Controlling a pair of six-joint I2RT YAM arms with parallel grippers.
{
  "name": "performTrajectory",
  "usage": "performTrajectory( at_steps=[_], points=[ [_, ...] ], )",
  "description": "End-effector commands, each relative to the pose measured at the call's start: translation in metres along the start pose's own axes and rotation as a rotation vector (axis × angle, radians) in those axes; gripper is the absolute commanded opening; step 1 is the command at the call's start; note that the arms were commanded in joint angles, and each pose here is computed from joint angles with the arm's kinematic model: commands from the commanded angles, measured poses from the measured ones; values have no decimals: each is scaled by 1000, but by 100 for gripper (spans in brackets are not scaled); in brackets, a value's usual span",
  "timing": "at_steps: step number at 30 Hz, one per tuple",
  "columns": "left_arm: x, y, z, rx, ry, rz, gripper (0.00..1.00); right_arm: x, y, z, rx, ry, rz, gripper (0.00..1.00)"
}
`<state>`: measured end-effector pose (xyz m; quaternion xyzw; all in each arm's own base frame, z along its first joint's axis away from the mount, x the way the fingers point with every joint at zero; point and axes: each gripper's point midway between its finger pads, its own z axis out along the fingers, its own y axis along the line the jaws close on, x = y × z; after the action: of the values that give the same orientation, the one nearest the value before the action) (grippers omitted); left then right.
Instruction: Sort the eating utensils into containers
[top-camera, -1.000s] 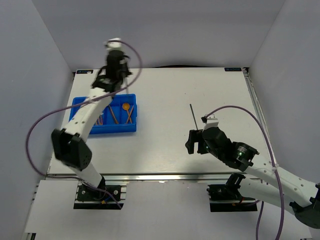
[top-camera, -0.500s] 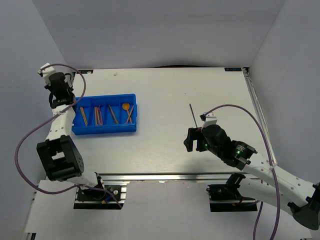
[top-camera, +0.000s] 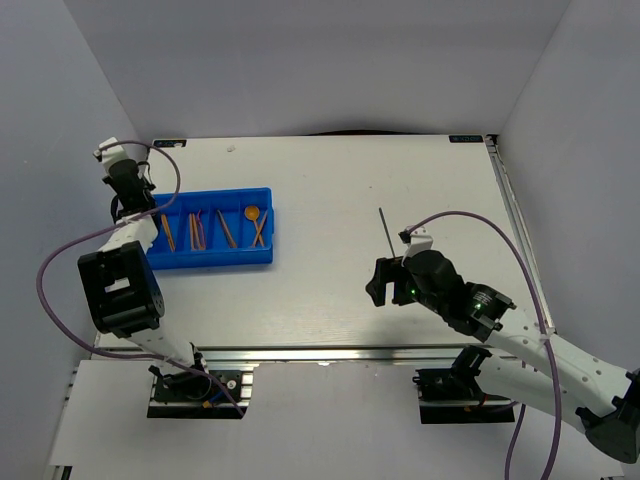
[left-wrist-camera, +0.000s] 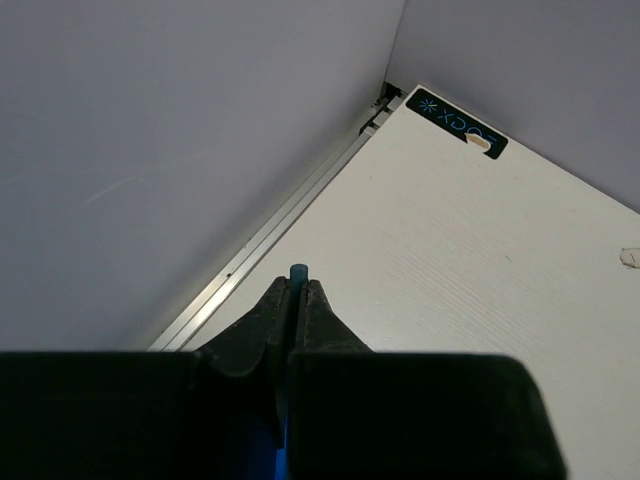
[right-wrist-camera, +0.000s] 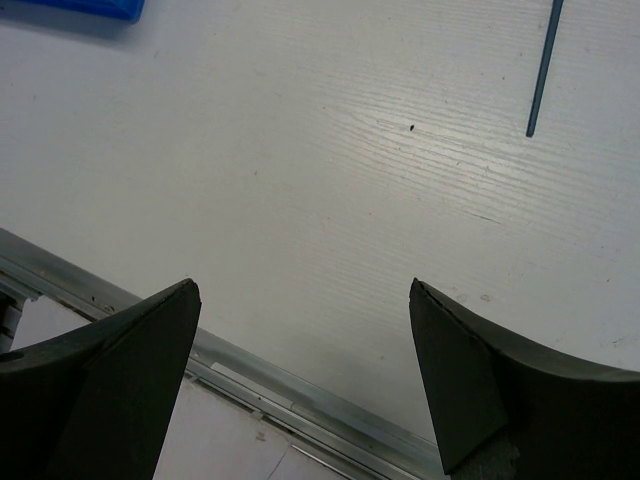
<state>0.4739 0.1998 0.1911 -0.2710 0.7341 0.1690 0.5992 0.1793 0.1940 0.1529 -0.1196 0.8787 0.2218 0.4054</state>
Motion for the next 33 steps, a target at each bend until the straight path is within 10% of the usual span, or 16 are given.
performTrajectory(
  at_steps=[1, 13, 17, 33],
  points=[
    [-16, -7, 0, 52, -86, -29, 0, -10, 5, 2, -21, -35, -13, 89],
    [21, -12, -3, 101, -40, -68, 16, -16, 5, 7, 1, -38, 1, 89],
    [16, -12, -11, 110, -53, -80, 51, -18, 6, 6, 1, -40, 3, 89],
    [-24, -45, -50, 242, -104, -206, 65, -7, 3, 30, 14, 29, 46, 89]
  ],
)
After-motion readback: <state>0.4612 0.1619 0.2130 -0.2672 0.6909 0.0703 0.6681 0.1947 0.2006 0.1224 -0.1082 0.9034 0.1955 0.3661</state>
